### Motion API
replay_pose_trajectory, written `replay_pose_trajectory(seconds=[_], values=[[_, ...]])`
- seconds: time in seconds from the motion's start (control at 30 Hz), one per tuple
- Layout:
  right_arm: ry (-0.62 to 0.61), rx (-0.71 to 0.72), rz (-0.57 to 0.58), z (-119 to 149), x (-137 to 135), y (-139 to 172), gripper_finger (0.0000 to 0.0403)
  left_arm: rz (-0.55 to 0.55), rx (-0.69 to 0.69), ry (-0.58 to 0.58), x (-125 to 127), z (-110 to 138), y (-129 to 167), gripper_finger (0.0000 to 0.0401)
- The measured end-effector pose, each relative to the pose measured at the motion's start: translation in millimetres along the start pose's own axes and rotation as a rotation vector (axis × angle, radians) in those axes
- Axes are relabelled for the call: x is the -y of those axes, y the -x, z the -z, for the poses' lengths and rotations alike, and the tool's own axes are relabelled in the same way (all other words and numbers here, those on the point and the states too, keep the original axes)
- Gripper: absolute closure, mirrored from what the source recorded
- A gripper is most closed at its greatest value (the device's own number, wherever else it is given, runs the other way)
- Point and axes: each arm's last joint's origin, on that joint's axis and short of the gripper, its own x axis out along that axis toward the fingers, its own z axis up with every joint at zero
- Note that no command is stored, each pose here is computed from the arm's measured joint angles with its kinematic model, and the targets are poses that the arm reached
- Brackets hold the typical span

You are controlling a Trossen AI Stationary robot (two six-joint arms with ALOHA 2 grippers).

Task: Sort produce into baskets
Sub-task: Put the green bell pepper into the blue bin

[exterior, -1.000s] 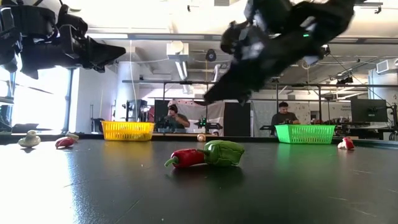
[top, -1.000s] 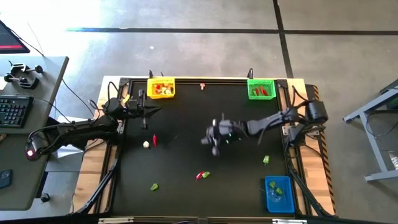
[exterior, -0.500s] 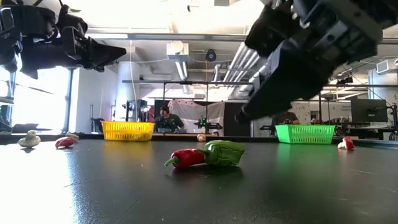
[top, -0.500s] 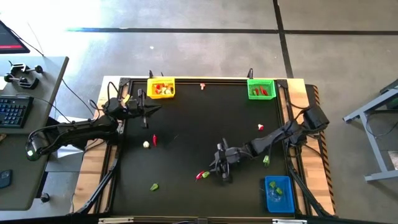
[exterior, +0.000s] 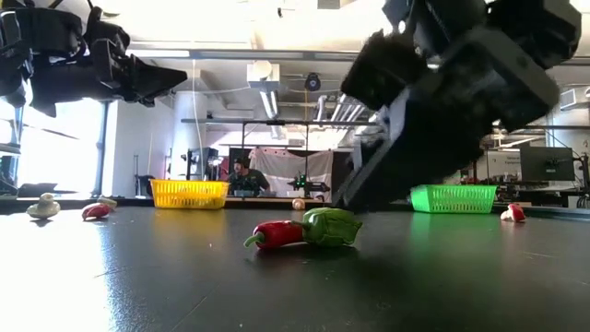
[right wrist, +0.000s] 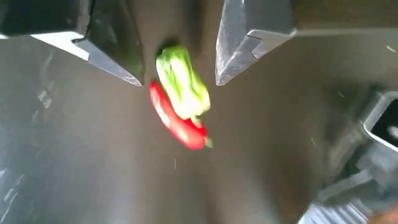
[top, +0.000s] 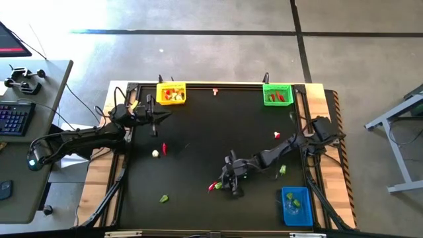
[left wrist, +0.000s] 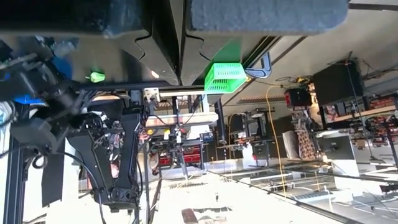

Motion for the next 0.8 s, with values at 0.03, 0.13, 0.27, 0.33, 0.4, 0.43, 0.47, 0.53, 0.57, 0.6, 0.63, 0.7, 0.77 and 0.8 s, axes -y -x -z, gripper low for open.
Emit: replay_pose_trajectory(seconds=[0.03,0.13,0.27,0.33,0.4,0.43,0.47,0.53,0.57,0.6,0.63,0.7,0.77,0.8], values=[[-0.001,-0.015,0.004,3,1,-3,0.0222,0.0,-0.002,0.001,0,0,0,0.0401],[-0.004,-0.013,-0.002,2,1,-7,0.0248,0.0,-0.002,0.001,0,0,0,0.0401],[-0.005,-0.032,0.007,6,2,-8,0.0302,0.0,-0.002,0.0,0,0,0,0.0401],[-0.006,-0.039,0.009,6,3,-8,0.0337,0.0,-0.001,-0.004,0,0,0,0.0401],[-0.013,-0.048,-0.003,7,2,-8,0.0375,0.0,-0.001,-0.006,0,0,0,0.0401],[-0.021,-0.055,-0.016,6,2,-7,0.0386,0.0,-0.001,-0.006,0,0,0,0.0401],[-0.034,-0.063,-0.02,6,1,-5,0.0392,0.0,-0.001,-0.005,0,0,0,0.0401],[-0.071,-0.088,-0.019,4,-1,1,0.0385,0.0,-0.001,0.001,0,0,0,0.0401],[-0.089,-0.106,-0.015,2,-2,6,0.0379,0.0,-0.001,0.001,0,0,0,0.0401],[-0.101,-0.124,-0.013,0,-4,12,0.0376,0.0,-0.001,0.001,0,0,0,0.0401],[-0.115,-0.144,-0.007,-3,-7,19,0.0375,0.001,-0.002,0.001,0,0,0,0.0401],[-0.155,-0.187,0.003,-8,-14,37,0.0378,0.001,-0.002,0.001,0,0,0,0.0401],[-0.241,-0.266,0.007,-9,-21,57,0.0388,0.001,-0.002,0.001,0,0,0,0.0401],[-0.294,-0.31,0.002,-10,-25,68,0.0393,0.001,-0.002,0.002,0,0,0,0.0401]])
